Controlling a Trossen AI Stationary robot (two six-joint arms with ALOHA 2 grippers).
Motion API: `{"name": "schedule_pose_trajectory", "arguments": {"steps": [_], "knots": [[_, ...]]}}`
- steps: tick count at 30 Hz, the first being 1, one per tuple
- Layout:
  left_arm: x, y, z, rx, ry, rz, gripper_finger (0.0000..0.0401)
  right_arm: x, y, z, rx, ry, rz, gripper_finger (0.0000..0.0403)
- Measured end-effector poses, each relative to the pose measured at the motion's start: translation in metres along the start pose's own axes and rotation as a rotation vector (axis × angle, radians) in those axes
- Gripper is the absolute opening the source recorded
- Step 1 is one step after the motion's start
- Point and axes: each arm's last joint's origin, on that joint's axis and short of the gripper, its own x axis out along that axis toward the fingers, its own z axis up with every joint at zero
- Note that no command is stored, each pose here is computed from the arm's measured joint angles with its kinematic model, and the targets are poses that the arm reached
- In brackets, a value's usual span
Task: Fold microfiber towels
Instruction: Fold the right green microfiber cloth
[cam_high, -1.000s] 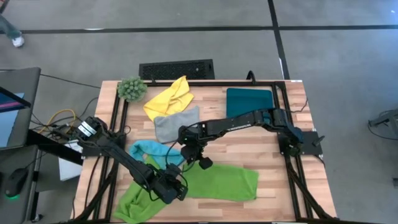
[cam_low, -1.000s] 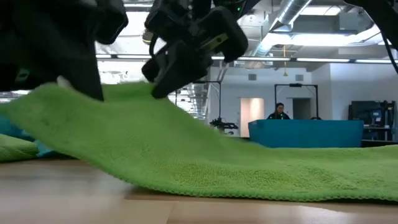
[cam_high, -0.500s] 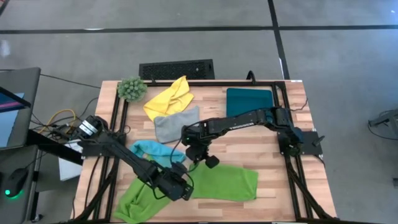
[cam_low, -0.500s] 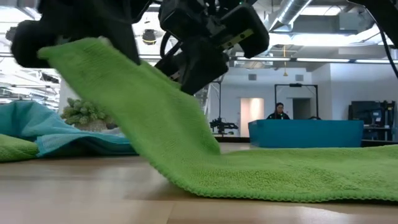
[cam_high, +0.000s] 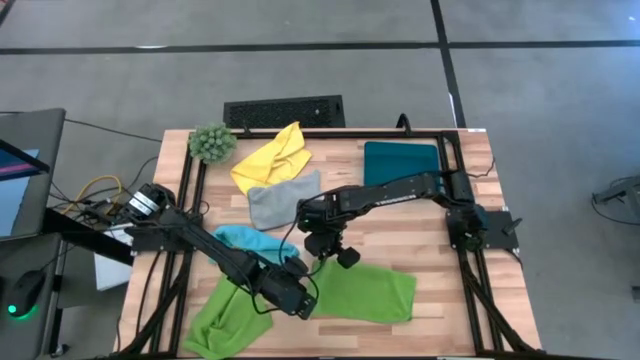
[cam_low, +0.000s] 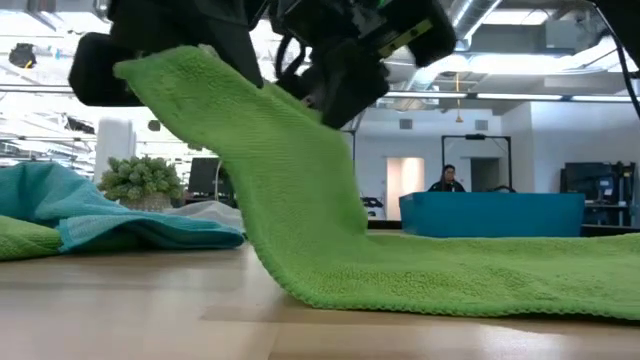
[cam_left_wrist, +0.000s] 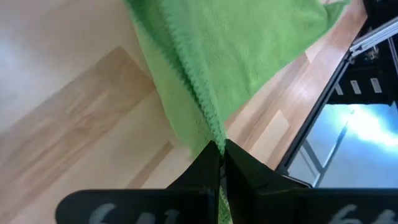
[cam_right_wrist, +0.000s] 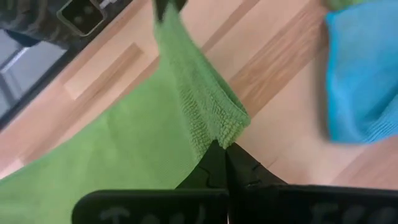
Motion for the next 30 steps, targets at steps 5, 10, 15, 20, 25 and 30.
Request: {"name": "schedule_pose_trajectory", "arguments": {"steps": [5, 10, 15, 20, 25, 30], "knots": [[0.000, -0.002, 0.004, -0.003, -0.017, -0.024, 0.0000, -0.006, 0.006, -0.001, 0.014, 0.026, 0.018, 0.0002], [0.001, -0.005, 0.009, 0.020, -0.036, -0.064, 0.0000, -0.006, 0.011, -0.003, 0.022, 0.067, 0.036, 0.0002], [0.002, -0.005, 0.015, 0.041, -0.060, -0.066, 0.0000, -0.005, 0.017, -0.006, 0.050, 0.120, 0.070, 0.0002], [0.002, -0.008, 0.019, 0.073, -0.076, -0.104, 0.0000, -0.007, 0.028, -0.003, 0.040, 0.140, 0.087, 0.0002], [0.003, -0.008, 0.021, 0.093, -0.083, -0.104, 0.0000, -0.024, 0.038, 0.005, 0.040, 0.125, 0.045, 0.0002], [0.003, -0.008, 0.026, 0.117, -0.102, -0.106, 0.0000, -0.038, 0.050, 0.003, 0.074, 0.089, 0.012, 0.0001]]}}
